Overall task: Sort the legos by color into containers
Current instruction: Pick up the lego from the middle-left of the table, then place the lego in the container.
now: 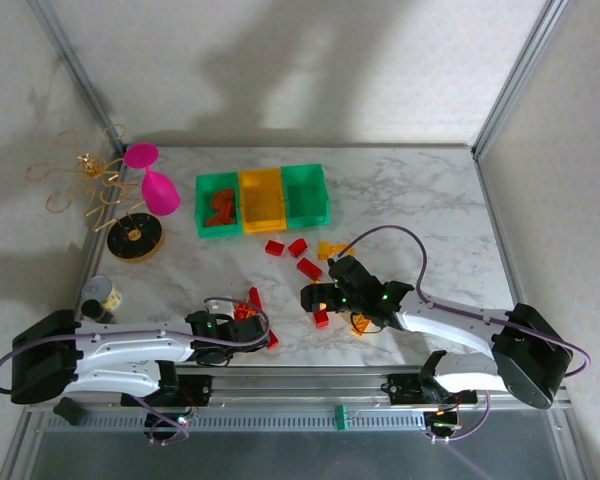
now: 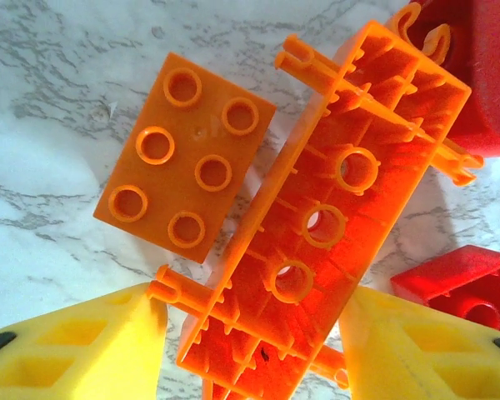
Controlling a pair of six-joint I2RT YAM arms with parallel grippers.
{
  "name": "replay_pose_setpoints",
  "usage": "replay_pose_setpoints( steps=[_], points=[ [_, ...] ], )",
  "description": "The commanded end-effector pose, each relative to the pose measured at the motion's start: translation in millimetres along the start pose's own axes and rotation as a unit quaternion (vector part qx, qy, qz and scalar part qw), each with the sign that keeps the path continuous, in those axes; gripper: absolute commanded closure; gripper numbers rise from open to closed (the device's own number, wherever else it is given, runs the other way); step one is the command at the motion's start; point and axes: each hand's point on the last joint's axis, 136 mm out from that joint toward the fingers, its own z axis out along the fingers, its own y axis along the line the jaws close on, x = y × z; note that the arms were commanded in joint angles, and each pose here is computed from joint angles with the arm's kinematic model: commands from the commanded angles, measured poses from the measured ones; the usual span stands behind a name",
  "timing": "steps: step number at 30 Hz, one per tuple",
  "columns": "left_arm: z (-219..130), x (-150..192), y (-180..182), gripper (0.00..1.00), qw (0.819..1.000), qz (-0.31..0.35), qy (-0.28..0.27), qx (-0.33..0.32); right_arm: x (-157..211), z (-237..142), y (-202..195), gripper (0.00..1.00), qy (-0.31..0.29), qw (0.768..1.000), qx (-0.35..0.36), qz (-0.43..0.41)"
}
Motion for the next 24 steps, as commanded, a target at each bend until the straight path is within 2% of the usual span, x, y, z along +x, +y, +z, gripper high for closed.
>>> replay_pose_setpoints(
  steps=[1,5,8,11,15,21,24],
  points=[
    [-14.9,-17.6,1.6,0.46,0.999,-0.022,-0.029,-0.005,-12.2,-2.7,10.4,0.01,-0.016,1.000,-0.006,-0.012],
    [-30.6,-30.9,-4.0,0.47,0.999,-0.026,-0.046,0.003,-18.2,-4.6,13.6,0.01,-0.023,1.000,-0.008,-0.017],
    [-45.1,-53.5,-9.7,0.47,0.997,-0.031,-0.074,0.006,-27.9,-7.4,18.1,0.01,-0.033,0.999,-0.014,-0.019],
    [-53.5,-90.4,-17.9,0.47,0.994,-0.040,-0.104,0.007,-40.0,-9.4,20.3,0.02,-0.047,0.999,-0.020,-0.014],
    [-64.1,-158.1,-28.0,0.47,0.985,-0.060,-0.161,-0.009,-60.6,-11.4,20.2,0.01,-0.067,0.997,-0.022,-0.006],
    [-44.6,-241.5,-37.7,0.47,0.976,-0.070,-0.196,-0.057,-82.8,-16.1,16.9,0.02,-0.090,0.996,-0.020,0.000],
    [-23.0,-274.1,-39.8,0.47,0.974,-0.081,-0.197,-0.074,-87.2,-16.1,13.6,0.02,-0.094,0.995,-0.022,0.004]
  ],
)
